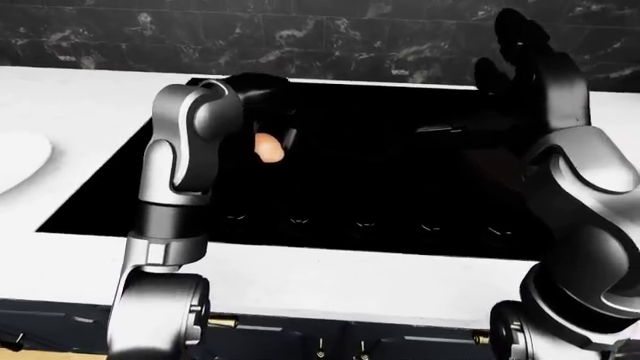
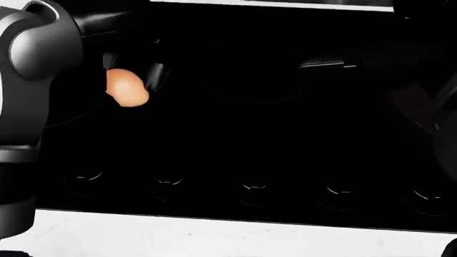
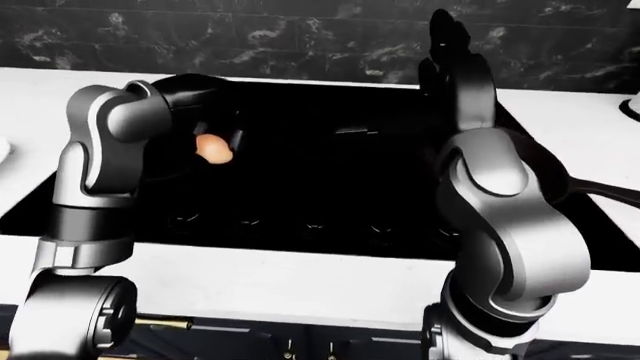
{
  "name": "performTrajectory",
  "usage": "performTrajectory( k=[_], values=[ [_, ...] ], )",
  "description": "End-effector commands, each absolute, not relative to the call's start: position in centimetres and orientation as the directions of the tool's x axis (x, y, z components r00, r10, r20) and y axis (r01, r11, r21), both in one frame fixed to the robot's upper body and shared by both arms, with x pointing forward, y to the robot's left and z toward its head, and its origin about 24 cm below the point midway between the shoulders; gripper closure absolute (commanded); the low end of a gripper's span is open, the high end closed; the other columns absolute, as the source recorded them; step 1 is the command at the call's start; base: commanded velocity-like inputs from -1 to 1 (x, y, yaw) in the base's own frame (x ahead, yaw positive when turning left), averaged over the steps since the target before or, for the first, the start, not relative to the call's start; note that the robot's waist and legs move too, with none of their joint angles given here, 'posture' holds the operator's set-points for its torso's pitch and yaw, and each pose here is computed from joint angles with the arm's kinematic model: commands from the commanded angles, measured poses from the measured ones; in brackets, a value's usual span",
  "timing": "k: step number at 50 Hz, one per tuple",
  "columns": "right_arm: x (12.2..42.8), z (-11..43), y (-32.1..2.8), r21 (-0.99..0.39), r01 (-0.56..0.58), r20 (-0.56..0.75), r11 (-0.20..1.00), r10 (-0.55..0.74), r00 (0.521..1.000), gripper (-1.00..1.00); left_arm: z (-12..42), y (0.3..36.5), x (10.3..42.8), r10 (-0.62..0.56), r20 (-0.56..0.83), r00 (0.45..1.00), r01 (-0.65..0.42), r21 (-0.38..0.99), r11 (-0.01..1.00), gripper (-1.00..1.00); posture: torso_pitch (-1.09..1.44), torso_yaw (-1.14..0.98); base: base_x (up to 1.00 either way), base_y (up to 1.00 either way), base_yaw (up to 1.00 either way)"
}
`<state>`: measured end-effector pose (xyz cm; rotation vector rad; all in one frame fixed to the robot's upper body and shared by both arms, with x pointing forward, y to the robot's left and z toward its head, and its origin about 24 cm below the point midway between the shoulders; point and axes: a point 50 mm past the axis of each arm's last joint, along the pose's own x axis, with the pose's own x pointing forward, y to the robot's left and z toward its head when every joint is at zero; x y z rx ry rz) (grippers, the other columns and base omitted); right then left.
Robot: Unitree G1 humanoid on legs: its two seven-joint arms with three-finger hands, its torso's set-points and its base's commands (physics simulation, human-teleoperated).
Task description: Pick the egg from the plate and place it in the pan.
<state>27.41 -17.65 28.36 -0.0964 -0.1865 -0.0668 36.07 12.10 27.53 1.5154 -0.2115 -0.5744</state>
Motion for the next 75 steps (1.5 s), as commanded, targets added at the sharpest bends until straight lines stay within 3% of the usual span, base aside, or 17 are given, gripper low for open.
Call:
performTrajectory(
  k=[1, 75],
  values=[
    [26.86, 29.78, -18.18, -0.077, 0.116, 0.272, 0.99, -0.091, 0.958, -1.0, 30.05, 11.44, 35.26, -0.511, -0.116, 0.852, 0.113, 0.993, -0.036, 1.0, 0.0, 0.0, 0.0, -0.57, 0.0],
    [26.9, 29.69, -18.06, -0.08, 0.114, 0.28, 0.99, -0.087, 0.956, -1.0, 30.69, 11.73, 35.44, -0.504, -0.091, 0.859, 0.097, 0.995, -0.014, 1.0, 0.0, 0.0, 0.0, -0.31, -0.02]
  ],
)
